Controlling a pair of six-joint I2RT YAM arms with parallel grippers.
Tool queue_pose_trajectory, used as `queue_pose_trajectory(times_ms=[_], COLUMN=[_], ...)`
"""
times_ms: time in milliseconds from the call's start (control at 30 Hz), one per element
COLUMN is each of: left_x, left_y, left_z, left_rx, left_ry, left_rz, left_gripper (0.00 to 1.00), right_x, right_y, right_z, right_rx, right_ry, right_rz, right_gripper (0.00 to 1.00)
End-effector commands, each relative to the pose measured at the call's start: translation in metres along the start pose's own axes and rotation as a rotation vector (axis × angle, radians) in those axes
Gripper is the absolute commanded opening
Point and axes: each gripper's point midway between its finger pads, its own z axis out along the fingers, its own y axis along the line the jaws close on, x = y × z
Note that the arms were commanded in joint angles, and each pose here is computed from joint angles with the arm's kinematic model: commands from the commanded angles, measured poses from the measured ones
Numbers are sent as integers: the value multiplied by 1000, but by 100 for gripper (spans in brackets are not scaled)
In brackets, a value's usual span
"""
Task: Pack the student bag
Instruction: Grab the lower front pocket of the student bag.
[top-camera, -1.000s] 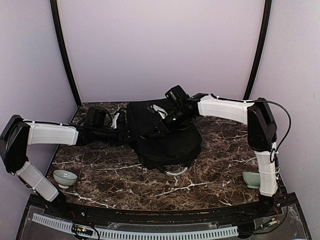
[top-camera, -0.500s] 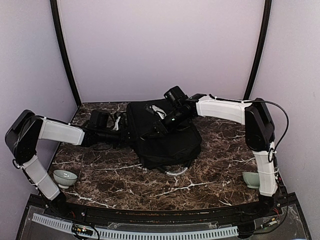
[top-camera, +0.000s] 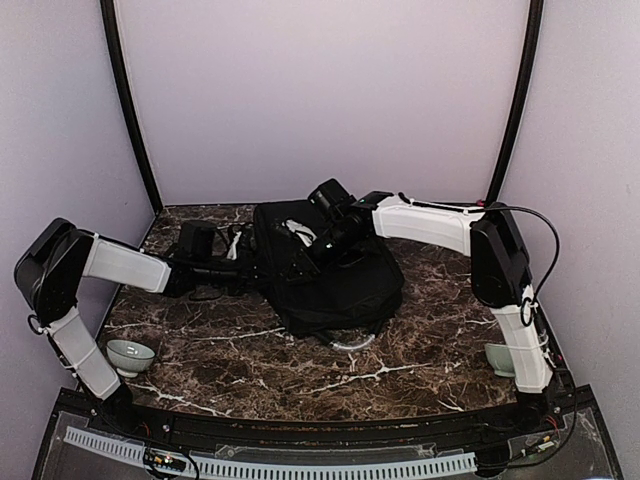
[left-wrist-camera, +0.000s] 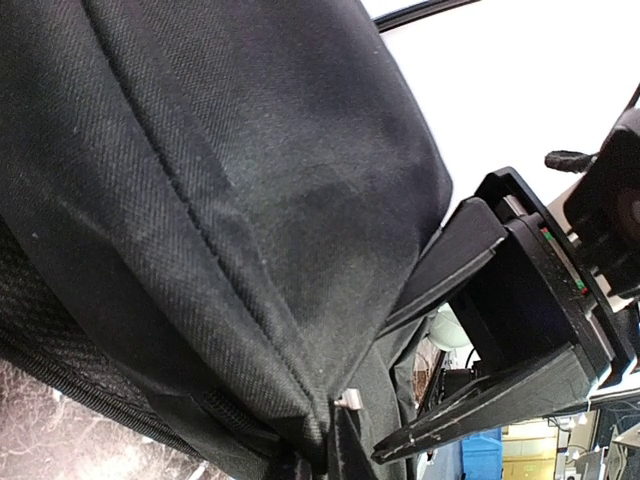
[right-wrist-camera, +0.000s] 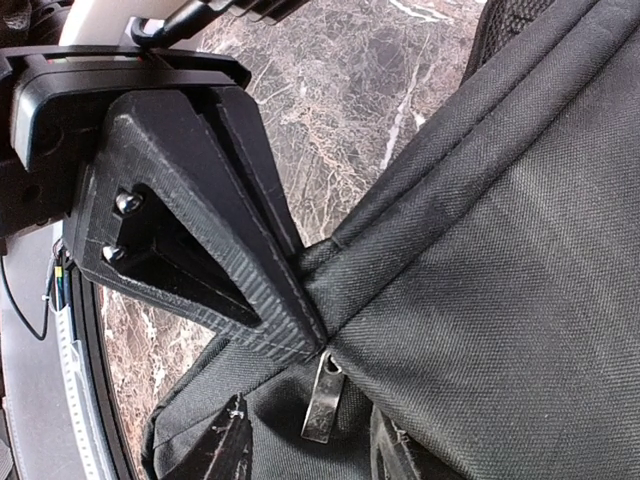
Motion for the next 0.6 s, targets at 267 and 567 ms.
queue_pose_trajectory(times_ms=[267,567], left_x=[-4,-2], left_y=[-59,-42], left_z=[-13,-11], left_rx=[217,137], left_ry=[-5,-2], left_rz=[190,177], left_gripper=[0,0], right_x=[-16,-13], right_y=[-14,-28], right_z=[6,-26], right_rx=[102,155], right_ry=[-36,-52], right_rz=[-31,-18], right_gripper=[22,0])
